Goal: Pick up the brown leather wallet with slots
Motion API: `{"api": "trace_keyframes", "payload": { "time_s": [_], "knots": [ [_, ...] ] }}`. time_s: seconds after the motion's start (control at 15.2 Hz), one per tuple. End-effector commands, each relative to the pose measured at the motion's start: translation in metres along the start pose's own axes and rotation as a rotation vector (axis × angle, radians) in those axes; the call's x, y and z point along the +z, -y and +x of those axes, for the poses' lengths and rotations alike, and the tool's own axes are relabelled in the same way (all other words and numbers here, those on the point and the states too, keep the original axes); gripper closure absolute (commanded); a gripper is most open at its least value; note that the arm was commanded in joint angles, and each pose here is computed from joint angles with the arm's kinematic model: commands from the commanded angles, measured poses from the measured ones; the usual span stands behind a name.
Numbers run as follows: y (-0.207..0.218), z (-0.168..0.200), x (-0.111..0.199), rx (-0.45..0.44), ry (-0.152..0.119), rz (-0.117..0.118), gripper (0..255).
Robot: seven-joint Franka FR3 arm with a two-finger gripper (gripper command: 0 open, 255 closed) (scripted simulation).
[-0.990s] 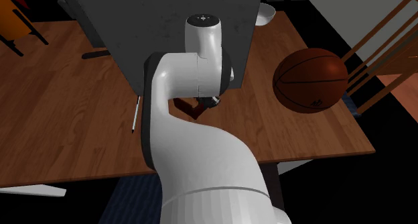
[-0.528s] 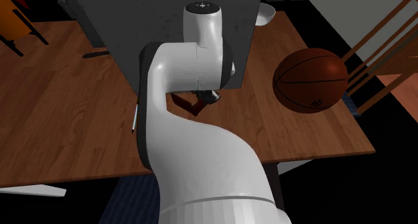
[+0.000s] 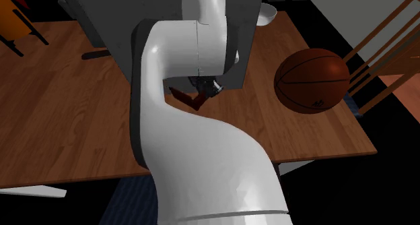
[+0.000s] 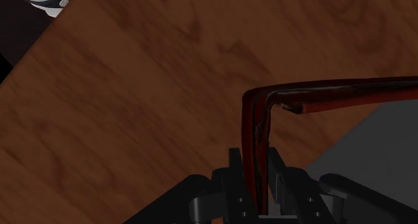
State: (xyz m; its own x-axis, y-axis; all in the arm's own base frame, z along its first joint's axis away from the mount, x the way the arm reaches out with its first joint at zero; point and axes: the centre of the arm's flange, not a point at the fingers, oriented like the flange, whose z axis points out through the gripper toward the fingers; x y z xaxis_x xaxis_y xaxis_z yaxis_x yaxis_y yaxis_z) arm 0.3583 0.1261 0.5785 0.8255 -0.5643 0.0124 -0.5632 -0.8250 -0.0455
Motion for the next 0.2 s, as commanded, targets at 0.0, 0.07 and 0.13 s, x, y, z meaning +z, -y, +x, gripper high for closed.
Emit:
{"api": "trace_keyframes", "payload": {
  "time_s": [0.0,0.07,0.13],
  "knots": [
    [0.0014,-0.0003,-0.0099,0.000,0.000,0.000,255],
    [0.0014,-0.0003,-0.0107,0.000,0.000,0.000,255],
    [0.0014,-0.0003,-0.0107,0.000,0.000,0.000,255]
  ]
}}
